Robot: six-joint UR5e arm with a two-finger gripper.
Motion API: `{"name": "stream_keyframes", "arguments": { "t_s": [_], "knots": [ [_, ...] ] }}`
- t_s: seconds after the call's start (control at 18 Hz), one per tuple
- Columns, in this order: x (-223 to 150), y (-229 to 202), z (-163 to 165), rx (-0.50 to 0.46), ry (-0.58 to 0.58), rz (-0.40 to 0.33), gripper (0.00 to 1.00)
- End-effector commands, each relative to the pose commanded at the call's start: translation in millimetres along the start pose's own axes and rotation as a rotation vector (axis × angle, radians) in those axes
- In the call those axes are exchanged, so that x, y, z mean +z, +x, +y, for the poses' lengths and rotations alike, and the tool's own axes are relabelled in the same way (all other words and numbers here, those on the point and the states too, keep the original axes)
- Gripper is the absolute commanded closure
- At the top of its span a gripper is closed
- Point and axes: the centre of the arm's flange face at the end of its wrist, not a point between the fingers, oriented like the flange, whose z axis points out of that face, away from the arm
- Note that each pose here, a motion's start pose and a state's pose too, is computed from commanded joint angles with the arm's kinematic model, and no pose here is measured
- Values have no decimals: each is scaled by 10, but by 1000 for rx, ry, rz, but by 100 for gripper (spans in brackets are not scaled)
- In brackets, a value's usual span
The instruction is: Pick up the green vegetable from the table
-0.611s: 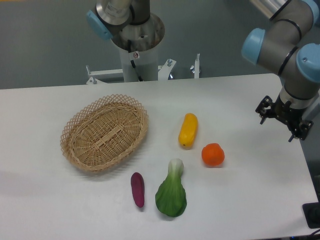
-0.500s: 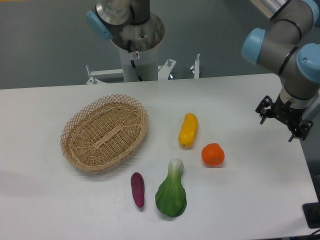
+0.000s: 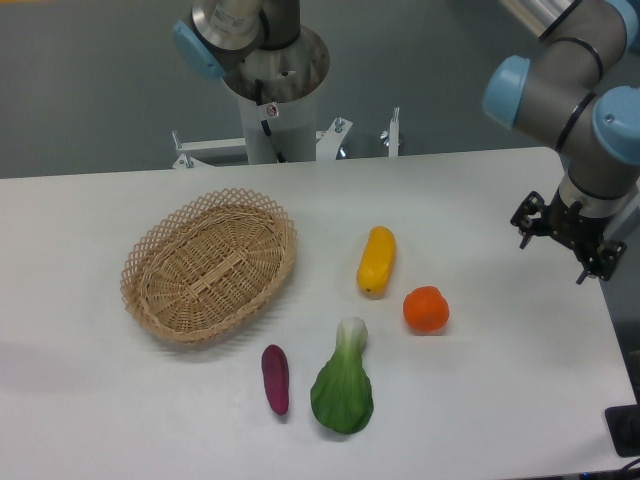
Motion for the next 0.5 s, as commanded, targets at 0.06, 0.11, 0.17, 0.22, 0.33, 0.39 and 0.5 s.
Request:
{"name": "stream_keyframes", "arguments": {
  "t_s": [0.06,0.11,0.17,0.22,0.33,0.39,0.5],
  "knots": [
    [-3,11,-41,-37,20,1,0],
    [5,39,-115,-69,24,5,0],
    [14,77,-248,-93,25,8,0],
    [3,122,-382,-116,27,11,0],
    [39,248,-681,-161,28,23,0],
    [52,313,-848,-184,28,26,0],
    [51,402,-1065,-233,28,28,0]
  ]
}}
